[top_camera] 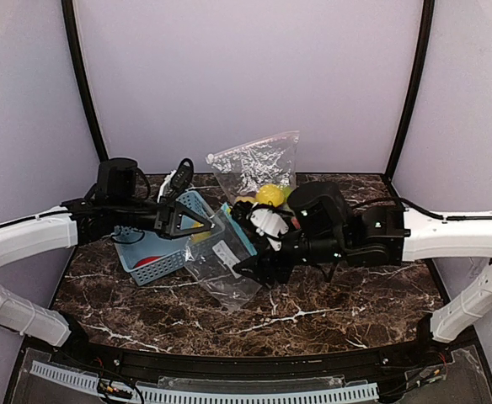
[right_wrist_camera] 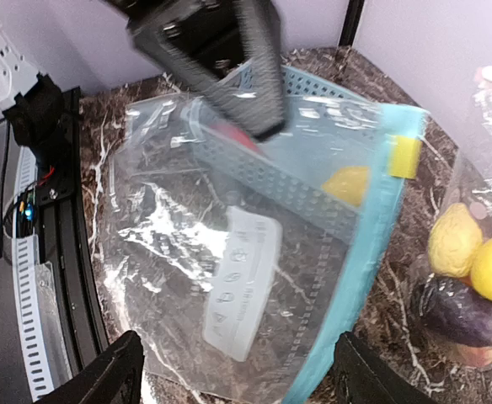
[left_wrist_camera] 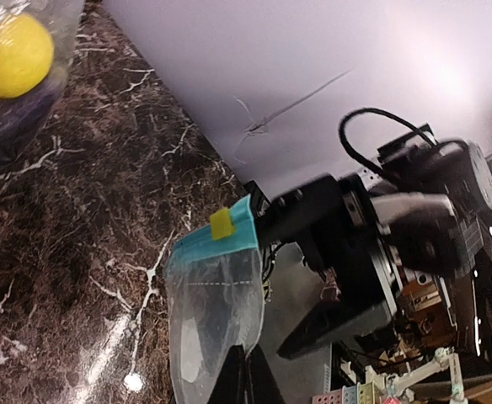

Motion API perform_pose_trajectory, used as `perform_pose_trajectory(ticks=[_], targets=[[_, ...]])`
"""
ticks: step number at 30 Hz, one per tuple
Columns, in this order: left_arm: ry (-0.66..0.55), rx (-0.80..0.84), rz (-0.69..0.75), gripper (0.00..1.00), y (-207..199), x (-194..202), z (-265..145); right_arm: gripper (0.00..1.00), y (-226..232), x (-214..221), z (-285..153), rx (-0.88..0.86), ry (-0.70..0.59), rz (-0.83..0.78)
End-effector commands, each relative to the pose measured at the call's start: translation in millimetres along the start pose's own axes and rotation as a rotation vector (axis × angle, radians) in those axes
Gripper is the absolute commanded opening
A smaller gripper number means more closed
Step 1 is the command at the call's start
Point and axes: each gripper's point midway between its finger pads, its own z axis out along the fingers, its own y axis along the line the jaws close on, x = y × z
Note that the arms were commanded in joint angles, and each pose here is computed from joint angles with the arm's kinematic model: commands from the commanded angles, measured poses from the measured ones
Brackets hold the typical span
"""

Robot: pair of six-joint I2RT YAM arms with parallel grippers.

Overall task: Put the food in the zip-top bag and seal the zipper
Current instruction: Pass from the right arm to the left, then pass from the left arm to the right

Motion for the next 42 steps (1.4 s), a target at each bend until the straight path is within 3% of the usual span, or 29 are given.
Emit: perform_pose_trajectory(ticks=[1,7,15,29,42], targets=[[0.026,0.15,0.285,0.01,-53,4,-12,0.77,-15,-37,-35,-0.136,-0.19,0.169],[0.075,0.234,0.372,0.01,-78,15,-16,0.74,-30,-56,-60,-0.319,-0.3,0.269],[0.107,0.263,0.39,0.01,-87,21,-12,0.52,-2,-73,-66,-0.578,-0.302,0.258],[0.136,0.278,0.399,0.01,-89,29,-7,0.27,-9,-91,-65,-0.566,-0.354,0.257],[0.144,0.277,0.396,0.01,-87,30,-4,0.12,-6,-87,-58,-0.592,-0.333,0.262]])
